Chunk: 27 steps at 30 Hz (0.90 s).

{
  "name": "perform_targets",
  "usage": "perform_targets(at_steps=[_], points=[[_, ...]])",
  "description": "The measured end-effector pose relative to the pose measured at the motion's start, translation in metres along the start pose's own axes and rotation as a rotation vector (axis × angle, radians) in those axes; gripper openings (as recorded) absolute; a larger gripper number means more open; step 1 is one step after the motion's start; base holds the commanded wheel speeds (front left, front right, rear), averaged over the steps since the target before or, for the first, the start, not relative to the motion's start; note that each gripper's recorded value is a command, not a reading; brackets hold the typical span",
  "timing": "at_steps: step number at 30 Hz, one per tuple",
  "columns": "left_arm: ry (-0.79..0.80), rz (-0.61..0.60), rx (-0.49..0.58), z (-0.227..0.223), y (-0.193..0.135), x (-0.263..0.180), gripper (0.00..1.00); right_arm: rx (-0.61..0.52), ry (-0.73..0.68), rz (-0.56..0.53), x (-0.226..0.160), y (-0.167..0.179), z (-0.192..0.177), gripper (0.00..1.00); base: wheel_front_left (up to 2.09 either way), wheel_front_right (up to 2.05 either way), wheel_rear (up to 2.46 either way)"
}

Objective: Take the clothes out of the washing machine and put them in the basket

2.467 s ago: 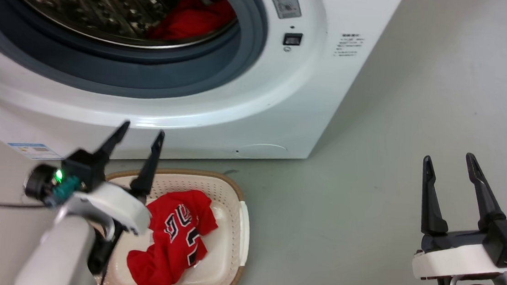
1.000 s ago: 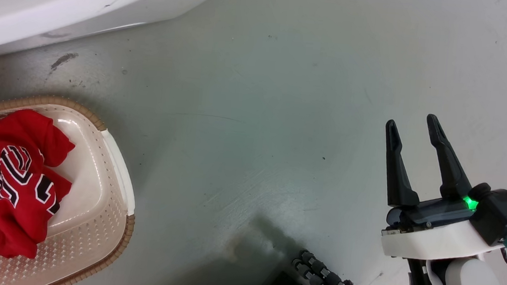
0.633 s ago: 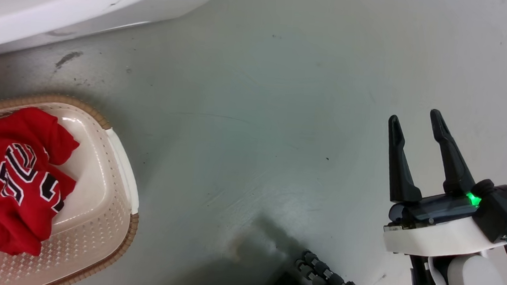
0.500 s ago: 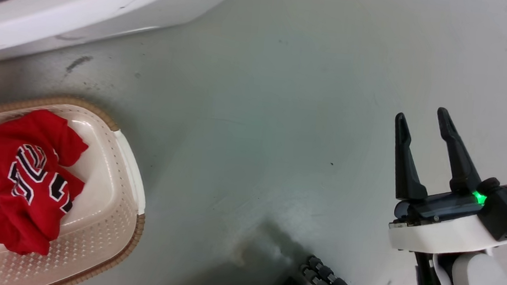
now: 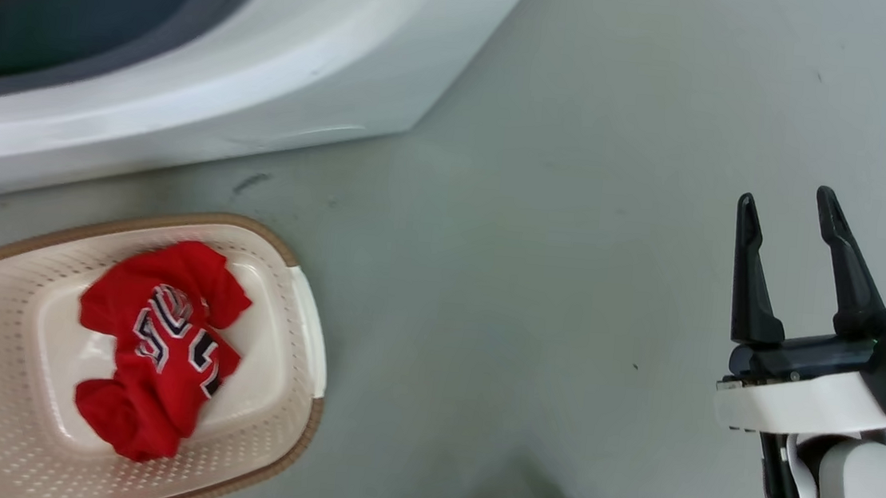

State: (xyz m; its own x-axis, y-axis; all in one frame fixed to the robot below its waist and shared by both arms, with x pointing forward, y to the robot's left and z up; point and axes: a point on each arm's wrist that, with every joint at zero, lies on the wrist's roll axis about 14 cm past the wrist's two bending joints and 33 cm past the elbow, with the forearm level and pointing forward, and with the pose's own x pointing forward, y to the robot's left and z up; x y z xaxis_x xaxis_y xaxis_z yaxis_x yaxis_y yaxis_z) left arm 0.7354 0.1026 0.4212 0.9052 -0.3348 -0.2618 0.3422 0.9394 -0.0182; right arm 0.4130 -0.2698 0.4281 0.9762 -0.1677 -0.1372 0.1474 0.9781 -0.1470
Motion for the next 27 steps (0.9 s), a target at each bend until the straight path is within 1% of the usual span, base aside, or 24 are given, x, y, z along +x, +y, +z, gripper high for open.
perform_targets(at_steps=[9,18,27], points=[[-0.157,0.0,0.027,0.029,-0.005,-0.068,0.0,-0.01,-0.091,0.051,-0.005,0.016,0.031,1.0,0.0,0.0,0.0],[-0.226,-0.003,-0.023,0.034,-0.023,-0.143,0.0,-0.011,-0.165,0.105,-0.018,0.033,0.056,1.0,0.0,0.0,0.0],[-0.433,0.01,-0.024,0.078,-0.038,-0.23,0.0,-0.001,-0.229,0.163,-0.027,0.053,0.078,1.0,0.0,0.0,0.0]])
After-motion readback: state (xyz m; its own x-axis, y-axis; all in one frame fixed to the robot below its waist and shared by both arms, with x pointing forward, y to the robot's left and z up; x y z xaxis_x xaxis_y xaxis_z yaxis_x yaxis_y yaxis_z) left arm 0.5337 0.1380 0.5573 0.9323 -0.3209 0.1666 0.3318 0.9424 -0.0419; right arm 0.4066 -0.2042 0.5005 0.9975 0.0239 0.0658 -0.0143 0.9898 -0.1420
